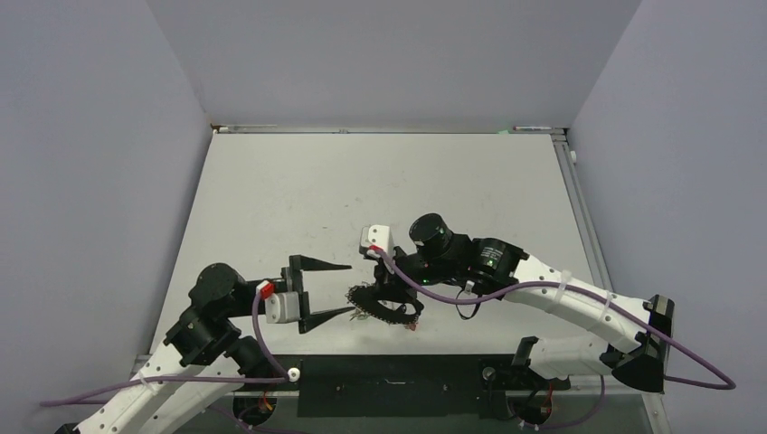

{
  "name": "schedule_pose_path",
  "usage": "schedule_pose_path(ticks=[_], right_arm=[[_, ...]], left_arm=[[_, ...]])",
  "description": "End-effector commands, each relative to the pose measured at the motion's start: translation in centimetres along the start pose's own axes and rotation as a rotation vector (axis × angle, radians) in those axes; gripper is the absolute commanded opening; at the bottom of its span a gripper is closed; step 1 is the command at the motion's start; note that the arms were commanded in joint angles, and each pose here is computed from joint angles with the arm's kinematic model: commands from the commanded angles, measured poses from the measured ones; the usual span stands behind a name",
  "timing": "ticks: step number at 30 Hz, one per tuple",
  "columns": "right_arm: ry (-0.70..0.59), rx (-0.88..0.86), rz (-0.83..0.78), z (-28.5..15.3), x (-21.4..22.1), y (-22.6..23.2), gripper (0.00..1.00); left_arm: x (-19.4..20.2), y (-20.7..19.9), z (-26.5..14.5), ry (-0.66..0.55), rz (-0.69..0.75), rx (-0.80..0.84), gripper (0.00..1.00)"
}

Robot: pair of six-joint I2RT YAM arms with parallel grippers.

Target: Put the keys on the keyring

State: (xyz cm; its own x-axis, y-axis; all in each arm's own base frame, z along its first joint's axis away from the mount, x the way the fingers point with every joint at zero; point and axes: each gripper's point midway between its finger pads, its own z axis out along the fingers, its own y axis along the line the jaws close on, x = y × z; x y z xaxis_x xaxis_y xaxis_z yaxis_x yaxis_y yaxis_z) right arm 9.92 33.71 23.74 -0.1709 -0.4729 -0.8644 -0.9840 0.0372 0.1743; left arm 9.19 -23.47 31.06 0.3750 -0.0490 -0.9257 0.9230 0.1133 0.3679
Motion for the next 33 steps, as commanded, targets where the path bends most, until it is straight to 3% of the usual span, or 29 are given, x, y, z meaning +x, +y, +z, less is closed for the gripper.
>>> schedule_pose_path(ticks=[1, 11, 17, 23, 26, 31, 33], right_arm=[[0.205, 0.148, 0.020, -1.6, 2.3, -1.2, 0.05], [0.229, 0.149, -0.016, -2.9, 1.1, 1.1, 0.05], [0.240, 0.140, -0.039, -2.8, 0.8, 1.9, 0.05], [0.217, 0.157, -0.051, -3.1, 0.0, 2.0, 0.05], [0.207, 0.161, -0.056, -3.2, -0.3, 2.0, 0.05], [0.190, 0.173, -0.061, -3.2, -0.7, 2.0, 0.05], [0.170, 0.174, -0.063, -3.3, -1.0, 2.0, 0.05]], left_arm=[[0.5, -1.1, -0.6, 0.083, -0.019, 0.066, 0.67], [4.0, -1.7, 1.6, 0.166, -0.219, 0.146, 0.63], [4.6, -2.7, 3.4, 0.104, -0.337, 0.228, 0.50], [5.5, -3.5, 4.2, 0.120, -0.387, 0.265, 0.42], [5.9, -4.1, 4.5, 0.130, -0.390, 0.294, 0.32], [5.4, -5.0, 4.8, 0.099, -0.375, 0.338, 0.00], [4.9, -4.9, 4.8, 0.077, -0.358, 0.340, 0.00]])
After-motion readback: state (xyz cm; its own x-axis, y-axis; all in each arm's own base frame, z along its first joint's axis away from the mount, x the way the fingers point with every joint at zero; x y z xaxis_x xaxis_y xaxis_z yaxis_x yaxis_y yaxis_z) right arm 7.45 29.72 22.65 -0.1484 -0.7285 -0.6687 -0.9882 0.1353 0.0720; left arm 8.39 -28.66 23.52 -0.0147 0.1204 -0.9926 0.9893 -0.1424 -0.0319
